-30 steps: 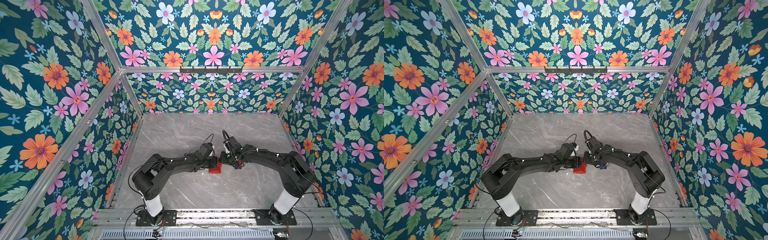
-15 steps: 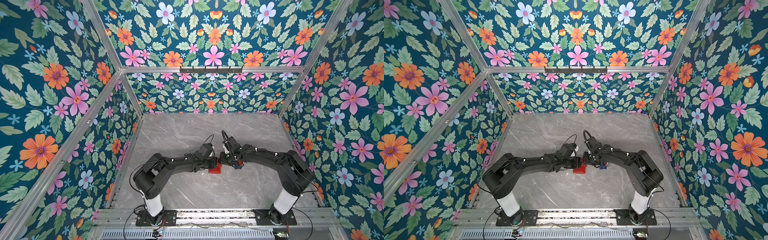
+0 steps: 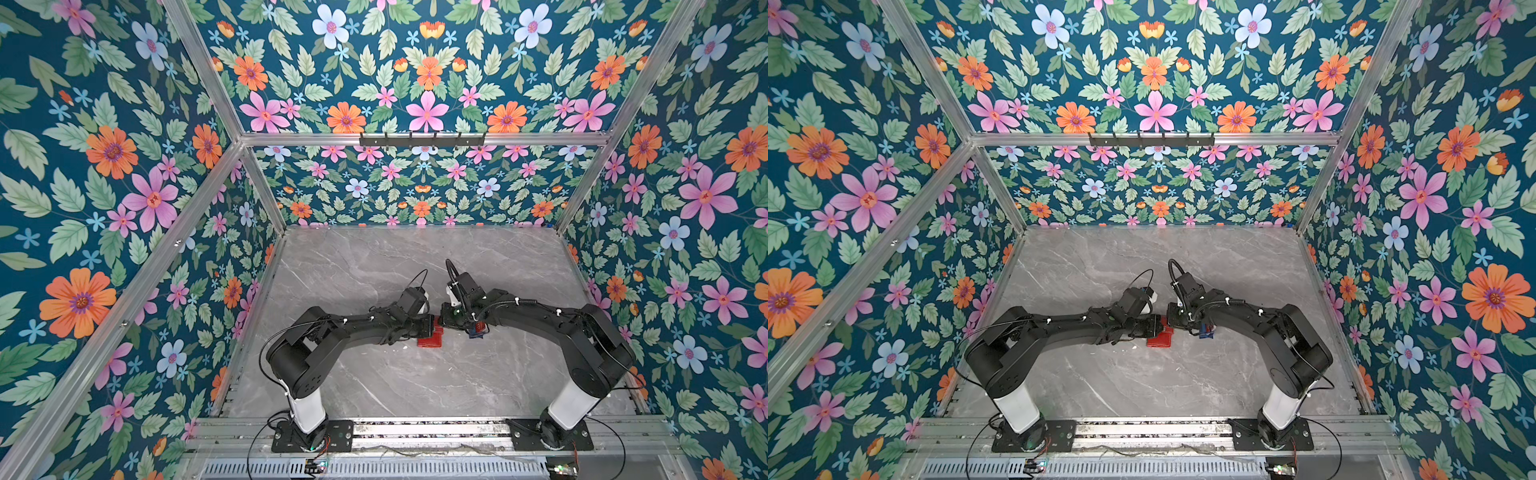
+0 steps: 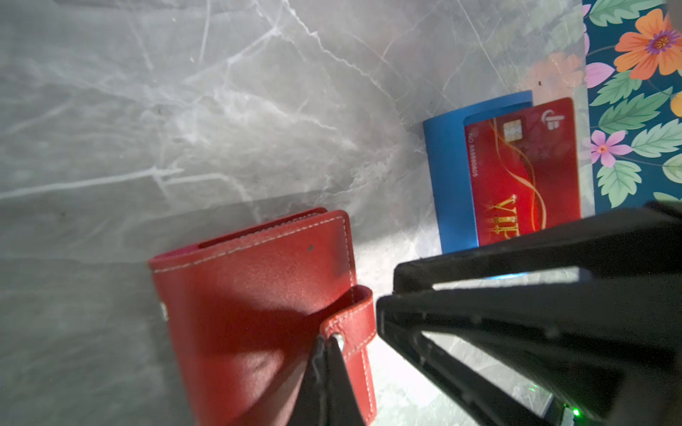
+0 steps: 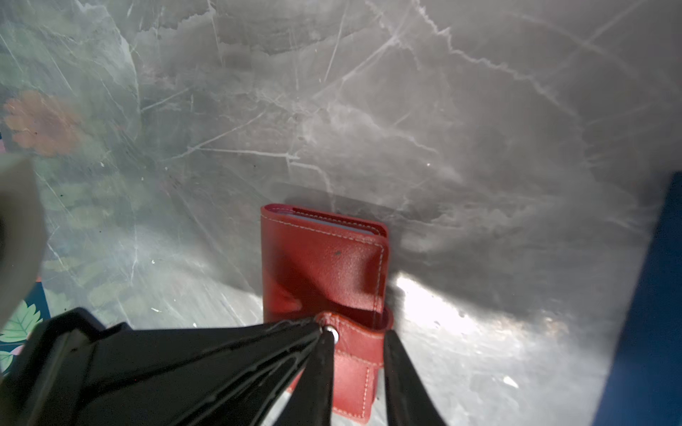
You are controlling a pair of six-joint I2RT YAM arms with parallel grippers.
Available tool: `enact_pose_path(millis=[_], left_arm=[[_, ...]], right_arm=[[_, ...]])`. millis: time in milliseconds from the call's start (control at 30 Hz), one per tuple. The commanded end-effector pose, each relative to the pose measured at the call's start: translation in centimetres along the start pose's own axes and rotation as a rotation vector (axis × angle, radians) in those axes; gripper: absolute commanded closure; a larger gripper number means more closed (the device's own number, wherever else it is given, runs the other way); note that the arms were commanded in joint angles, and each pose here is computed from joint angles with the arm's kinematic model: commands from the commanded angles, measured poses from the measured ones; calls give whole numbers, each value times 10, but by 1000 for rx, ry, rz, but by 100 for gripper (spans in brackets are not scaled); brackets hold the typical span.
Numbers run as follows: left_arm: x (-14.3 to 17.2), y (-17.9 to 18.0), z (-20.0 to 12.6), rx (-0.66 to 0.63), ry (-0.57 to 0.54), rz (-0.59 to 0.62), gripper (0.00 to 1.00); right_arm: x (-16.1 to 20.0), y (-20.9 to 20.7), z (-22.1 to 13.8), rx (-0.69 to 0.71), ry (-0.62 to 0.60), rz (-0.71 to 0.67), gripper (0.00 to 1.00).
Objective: Insert credit cards into a card holder
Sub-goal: Close the button on the card holder.
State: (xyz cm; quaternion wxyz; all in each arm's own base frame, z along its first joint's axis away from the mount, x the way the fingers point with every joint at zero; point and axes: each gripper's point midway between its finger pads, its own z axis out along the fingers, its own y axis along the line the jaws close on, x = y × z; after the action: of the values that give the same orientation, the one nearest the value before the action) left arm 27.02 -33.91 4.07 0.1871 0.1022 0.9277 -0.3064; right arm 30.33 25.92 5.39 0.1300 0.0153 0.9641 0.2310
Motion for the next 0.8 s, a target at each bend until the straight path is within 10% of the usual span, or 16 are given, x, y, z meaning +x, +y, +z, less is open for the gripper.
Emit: enact_pose_path(millis=[0,767], left_arm=[[5,9,-2,-42,14,-3,100],[8,17,3,-74,24,-6,100]], right_arm=[[2,1,2,-5,14,-10,75],[7,17,19,-100,75,-10,97]])
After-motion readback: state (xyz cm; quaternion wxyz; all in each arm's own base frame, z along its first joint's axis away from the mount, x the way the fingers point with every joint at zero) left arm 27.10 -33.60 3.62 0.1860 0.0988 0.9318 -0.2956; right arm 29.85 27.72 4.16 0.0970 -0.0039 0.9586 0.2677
